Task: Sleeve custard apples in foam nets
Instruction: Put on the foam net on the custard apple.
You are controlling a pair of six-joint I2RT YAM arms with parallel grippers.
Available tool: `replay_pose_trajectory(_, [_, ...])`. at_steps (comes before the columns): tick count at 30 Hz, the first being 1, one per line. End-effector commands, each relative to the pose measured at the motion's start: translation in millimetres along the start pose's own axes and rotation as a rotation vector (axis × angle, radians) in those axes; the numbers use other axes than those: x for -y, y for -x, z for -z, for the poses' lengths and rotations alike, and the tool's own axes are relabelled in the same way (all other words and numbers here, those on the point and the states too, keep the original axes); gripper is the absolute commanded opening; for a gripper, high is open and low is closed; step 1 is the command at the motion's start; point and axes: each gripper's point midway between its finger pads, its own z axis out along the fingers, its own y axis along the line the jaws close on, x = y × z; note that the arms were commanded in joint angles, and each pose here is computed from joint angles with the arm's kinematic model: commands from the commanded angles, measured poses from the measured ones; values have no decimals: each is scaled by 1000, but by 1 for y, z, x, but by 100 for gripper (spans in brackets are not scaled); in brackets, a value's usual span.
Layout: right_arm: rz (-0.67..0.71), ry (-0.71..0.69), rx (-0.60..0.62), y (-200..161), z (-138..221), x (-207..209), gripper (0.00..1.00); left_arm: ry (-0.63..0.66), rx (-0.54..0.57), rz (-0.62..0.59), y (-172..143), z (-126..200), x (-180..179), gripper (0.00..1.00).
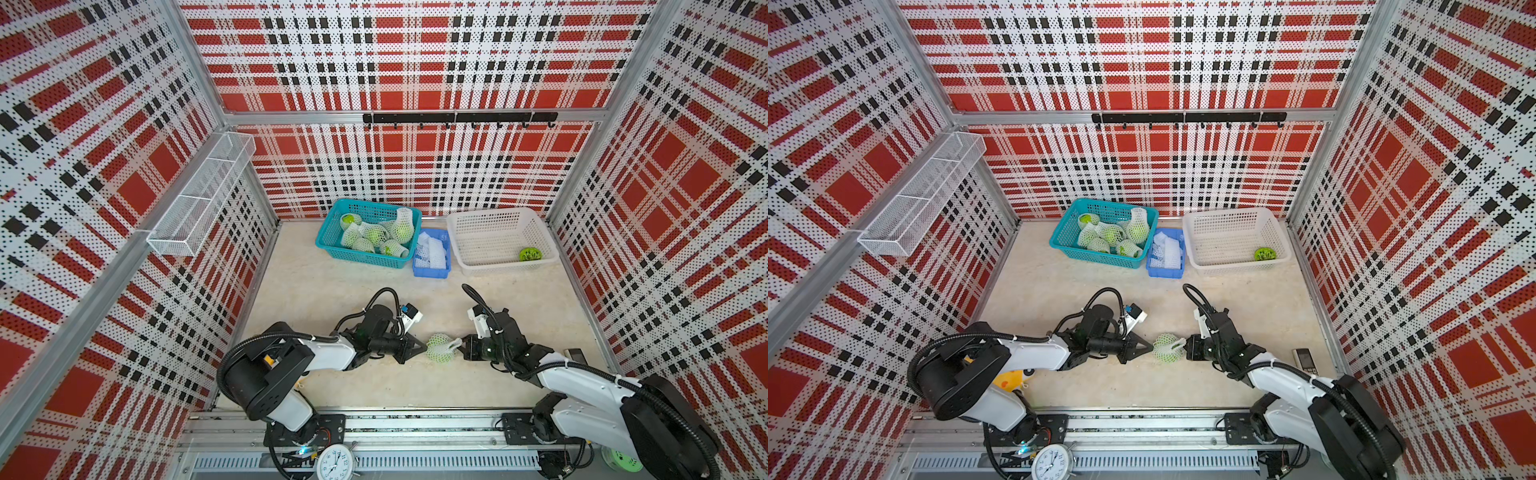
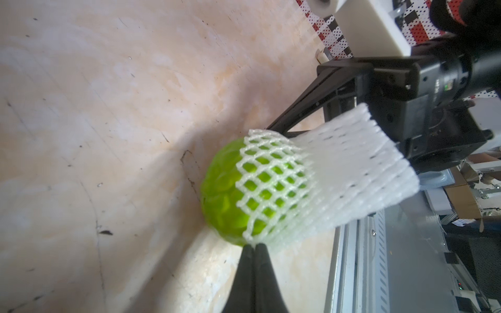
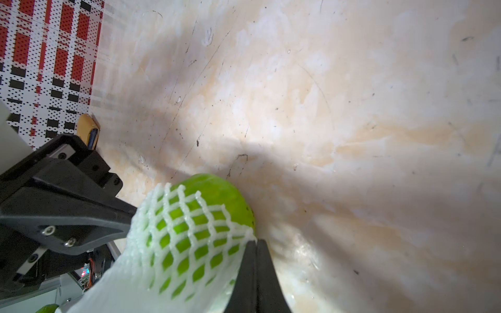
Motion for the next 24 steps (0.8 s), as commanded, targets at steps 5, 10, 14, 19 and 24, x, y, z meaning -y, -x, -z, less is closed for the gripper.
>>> replay_pose_trajectory(5, [55,-5,52,25,-4,-8,0,49,-3,50,-7,1,-21,0])
replay_pose_trajectory(10, [67,-6,46,29,-8,-10,0,67,11,67,-8,3,-29,0])
replay_pose_trajectory(14, [83,-5,39,34,-12,-13,0,71,30,73,-4,5,-32,0])
replay_pose_trajectory(19, [101,-6,43,42,-15,-17,0,84,61,86,3,7,-39,0])
replay_pose_trajectory(24, [106,-9,40,49,-19,-17,0,83,94,95,12,8,-43,0])
